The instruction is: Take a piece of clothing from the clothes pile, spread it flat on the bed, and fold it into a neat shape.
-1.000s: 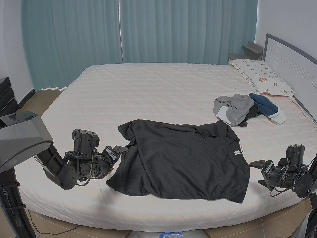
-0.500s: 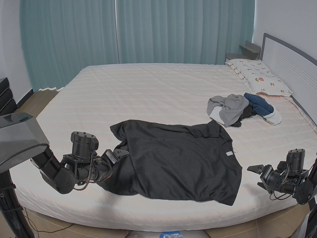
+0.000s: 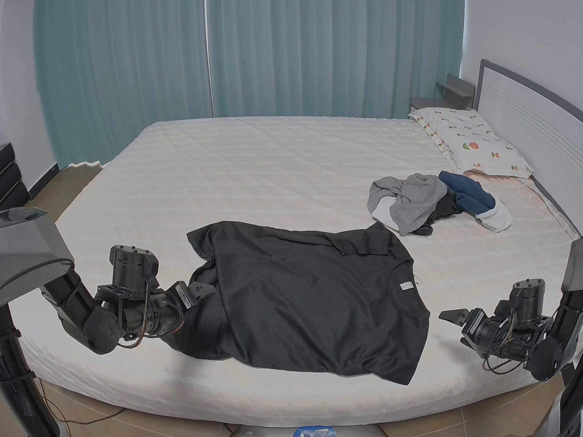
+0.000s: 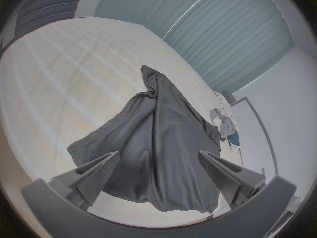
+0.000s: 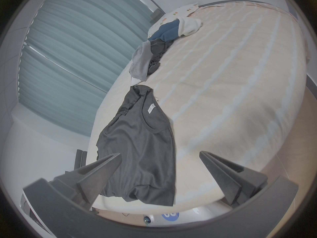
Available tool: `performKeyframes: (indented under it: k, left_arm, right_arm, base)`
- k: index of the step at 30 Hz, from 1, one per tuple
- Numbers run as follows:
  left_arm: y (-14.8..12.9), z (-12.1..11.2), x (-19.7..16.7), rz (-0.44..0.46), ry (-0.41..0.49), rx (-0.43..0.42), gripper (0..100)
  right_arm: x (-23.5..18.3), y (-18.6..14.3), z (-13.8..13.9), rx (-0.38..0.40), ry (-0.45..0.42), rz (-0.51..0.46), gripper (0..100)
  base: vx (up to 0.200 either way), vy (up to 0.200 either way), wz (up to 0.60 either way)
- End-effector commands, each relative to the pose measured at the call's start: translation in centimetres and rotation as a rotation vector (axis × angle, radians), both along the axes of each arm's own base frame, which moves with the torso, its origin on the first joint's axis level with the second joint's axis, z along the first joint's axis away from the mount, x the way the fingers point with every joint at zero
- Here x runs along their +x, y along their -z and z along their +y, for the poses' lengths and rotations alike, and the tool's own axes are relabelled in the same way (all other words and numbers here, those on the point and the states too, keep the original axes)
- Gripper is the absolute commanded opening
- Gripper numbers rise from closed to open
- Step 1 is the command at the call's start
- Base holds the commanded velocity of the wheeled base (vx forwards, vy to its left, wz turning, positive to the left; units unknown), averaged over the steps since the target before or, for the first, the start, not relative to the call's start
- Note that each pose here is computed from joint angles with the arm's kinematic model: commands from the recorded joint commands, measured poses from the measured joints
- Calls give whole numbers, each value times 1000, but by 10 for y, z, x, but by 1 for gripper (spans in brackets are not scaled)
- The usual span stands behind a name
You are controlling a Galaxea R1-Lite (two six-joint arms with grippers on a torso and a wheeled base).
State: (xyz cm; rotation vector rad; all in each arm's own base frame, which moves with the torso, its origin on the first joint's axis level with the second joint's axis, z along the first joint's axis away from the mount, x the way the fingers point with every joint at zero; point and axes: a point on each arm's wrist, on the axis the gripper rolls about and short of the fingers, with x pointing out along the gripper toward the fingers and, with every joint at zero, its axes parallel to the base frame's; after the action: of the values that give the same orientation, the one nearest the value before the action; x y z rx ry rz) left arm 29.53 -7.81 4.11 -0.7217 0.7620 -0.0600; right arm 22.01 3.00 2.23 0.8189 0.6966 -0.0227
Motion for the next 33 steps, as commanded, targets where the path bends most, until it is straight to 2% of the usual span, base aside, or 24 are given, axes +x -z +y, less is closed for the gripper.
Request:
performKeyframes:
  k: [1,5,12,24,29,33]
  left_arm:
    - [20,17,-1,61,-15,60,100]
    - [24,27,-3,75,-14,98,100]
    - [37,25,-5,140,3,117,100]
    - [42,27,-5,152,-3,147,100]
    - [42,30,-7,157,-15,223,100]
    - [45,30,-8,176,-14,237,100]
  right_arm:
    - [6,30,6,-14,-17,51,100]
    - [7,43,7,-26,-6,43,100]
    - [9,42,8,-16,-3,24,100]
    - [9,42,8,-16,-3,25,100]
    - [9,41,8,-15,-3,19,100]
    - [9,40,8,-17,-3,19,100]
  base:
    - [0,0,0]
    - [0,0,0]
    - [0,0,0]
    - [0,0,0]
    - [0,0,0]
    - [0,0,0]
